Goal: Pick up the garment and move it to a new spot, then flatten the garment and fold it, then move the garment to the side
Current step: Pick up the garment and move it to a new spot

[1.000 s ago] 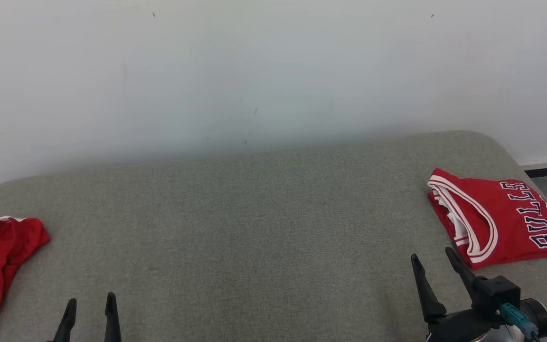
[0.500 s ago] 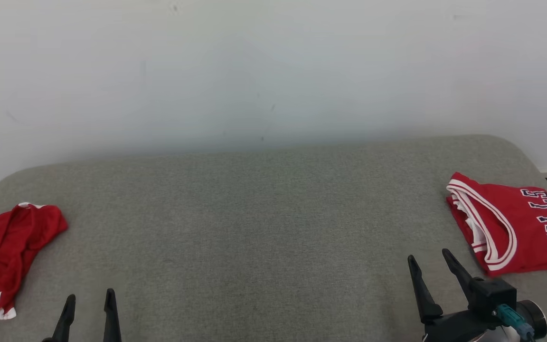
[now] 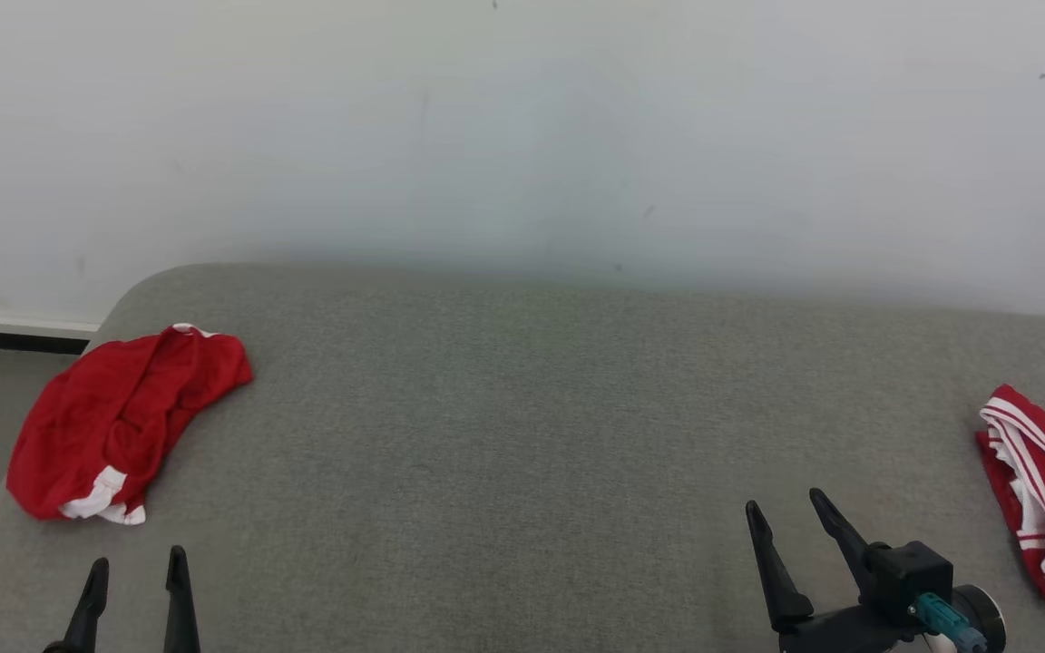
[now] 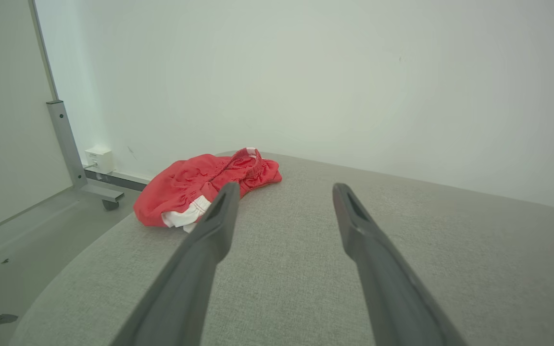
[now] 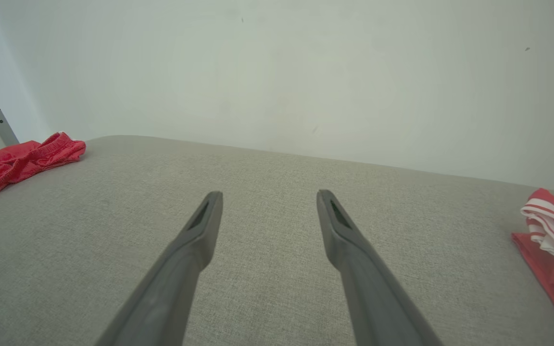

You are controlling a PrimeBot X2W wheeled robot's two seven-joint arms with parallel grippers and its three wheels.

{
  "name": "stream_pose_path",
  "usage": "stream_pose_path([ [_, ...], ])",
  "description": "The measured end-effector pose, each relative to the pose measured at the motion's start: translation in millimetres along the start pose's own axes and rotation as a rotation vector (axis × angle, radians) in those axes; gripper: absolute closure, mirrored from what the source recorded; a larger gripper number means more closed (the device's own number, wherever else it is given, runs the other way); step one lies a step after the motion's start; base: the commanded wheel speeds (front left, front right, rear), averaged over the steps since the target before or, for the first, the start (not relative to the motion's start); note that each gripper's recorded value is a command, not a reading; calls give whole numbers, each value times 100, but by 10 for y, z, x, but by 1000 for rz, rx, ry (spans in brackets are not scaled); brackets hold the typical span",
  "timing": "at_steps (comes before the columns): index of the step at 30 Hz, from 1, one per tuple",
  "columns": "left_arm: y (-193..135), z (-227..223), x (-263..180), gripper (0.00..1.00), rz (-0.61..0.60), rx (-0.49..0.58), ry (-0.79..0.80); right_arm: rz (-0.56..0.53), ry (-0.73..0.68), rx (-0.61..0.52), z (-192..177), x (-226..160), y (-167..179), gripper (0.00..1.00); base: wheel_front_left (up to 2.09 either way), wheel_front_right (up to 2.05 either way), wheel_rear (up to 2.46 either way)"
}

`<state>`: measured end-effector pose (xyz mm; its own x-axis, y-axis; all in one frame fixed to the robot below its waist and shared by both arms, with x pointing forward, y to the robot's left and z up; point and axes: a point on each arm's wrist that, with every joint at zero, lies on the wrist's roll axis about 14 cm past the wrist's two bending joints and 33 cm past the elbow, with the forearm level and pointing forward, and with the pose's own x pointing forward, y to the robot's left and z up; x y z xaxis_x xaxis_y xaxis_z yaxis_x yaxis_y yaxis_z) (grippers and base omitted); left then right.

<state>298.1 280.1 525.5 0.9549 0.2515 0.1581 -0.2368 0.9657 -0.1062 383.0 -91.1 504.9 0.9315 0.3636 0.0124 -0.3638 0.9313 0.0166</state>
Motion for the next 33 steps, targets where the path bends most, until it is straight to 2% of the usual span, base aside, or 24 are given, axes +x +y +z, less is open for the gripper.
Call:
stream_pose_path([
  [18,826,71,-616,0,252,36,-6,254,21,19,-74,401,901,0,0,0,0],
  [33,1026,-7,-836,0,331,47,31,313,39,28,-153,485,1101,0,0,0,0],
])
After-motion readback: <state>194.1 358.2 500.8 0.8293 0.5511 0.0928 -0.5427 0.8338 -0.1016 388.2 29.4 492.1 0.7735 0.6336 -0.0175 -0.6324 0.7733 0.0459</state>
